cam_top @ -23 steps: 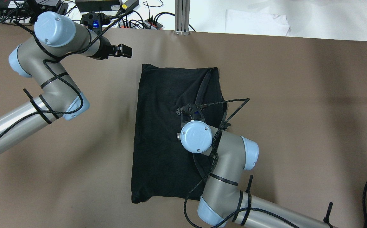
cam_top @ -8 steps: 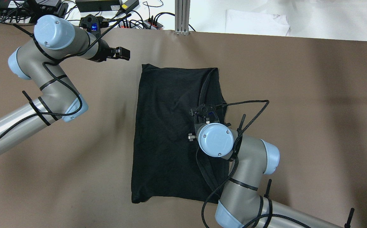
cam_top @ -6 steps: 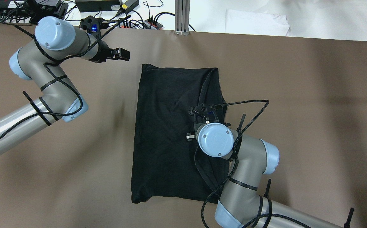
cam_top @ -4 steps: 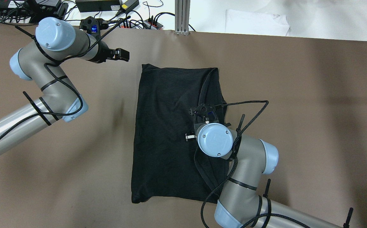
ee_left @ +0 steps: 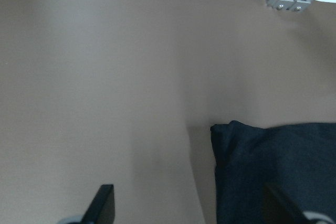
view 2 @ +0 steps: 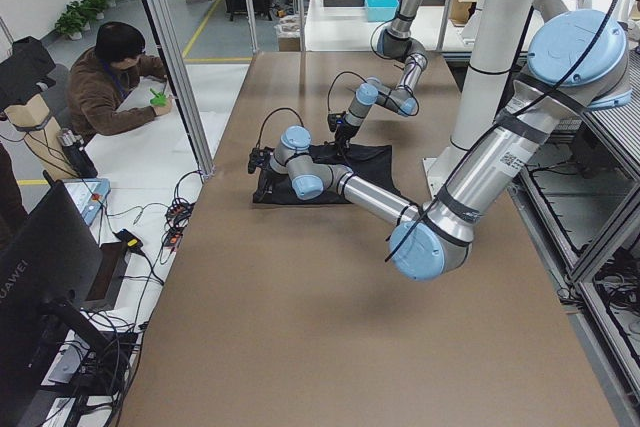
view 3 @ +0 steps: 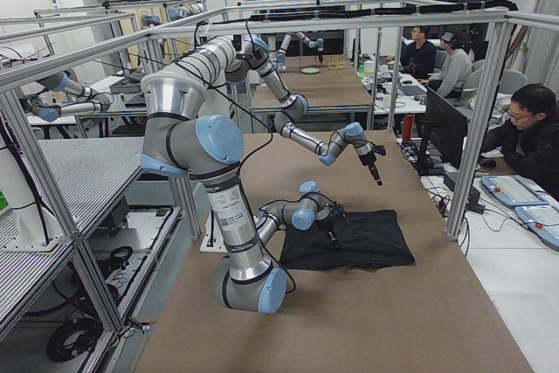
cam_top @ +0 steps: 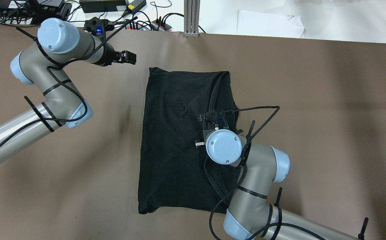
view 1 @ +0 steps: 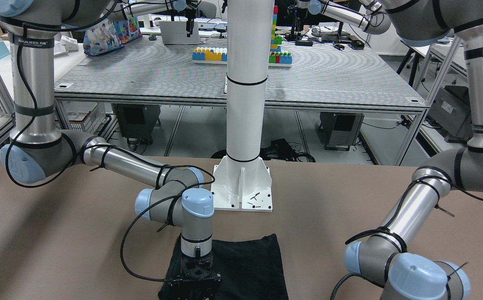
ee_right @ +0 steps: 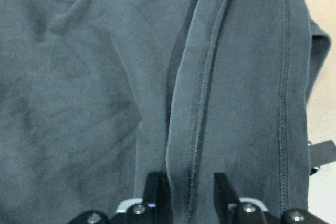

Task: Fold clothes

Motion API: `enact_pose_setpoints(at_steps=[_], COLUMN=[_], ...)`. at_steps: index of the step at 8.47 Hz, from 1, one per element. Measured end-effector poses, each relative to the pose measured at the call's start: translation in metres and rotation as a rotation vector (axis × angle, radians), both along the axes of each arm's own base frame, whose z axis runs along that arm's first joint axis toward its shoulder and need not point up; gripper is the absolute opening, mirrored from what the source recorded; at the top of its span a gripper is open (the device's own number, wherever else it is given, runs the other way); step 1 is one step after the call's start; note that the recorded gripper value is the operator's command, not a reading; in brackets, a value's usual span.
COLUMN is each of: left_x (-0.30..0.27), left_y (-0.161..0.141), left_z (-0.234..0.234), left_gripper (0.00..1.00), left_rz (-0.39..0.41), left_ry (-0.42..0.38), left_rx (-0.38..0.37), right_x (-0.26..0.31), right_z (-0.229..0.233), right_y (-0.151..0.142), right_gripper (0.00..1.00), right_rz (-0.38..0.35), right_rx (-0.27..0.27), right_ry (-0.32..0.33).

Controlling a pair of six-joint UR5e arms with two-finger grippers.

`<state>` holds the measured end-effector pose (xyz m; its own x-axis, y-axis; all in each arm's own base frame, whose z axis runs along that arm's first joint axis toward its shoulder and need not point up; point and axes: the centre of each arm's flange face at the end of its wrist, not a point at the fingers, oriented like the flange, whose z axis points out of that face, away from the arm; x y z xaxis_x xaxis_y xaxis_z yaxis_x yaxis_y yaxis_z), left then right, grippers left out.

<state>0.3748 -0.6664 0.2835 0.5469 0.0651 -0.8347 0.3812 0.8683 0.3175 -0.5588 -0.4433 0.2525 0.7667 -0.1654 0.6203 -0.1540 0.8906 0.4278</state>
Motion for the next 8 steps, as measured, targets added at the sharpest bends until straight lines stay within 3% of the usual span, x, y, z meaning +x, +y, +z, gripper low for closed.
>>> enact_pose_setpoints(at_steps=[8], left_x=[0.002], left_y=[0.001], left_z=[-0.001], left_gripper=[1.00], left_rz=[0.002], left_ry=[0.001], left_rx=[0.001], right_x=[0.028], right_z=[0.011], right_y=[-0.027], right_gripper=[0.21], right_rz=[-0.024], right_rx=[0.061], right_ry=[0.040])
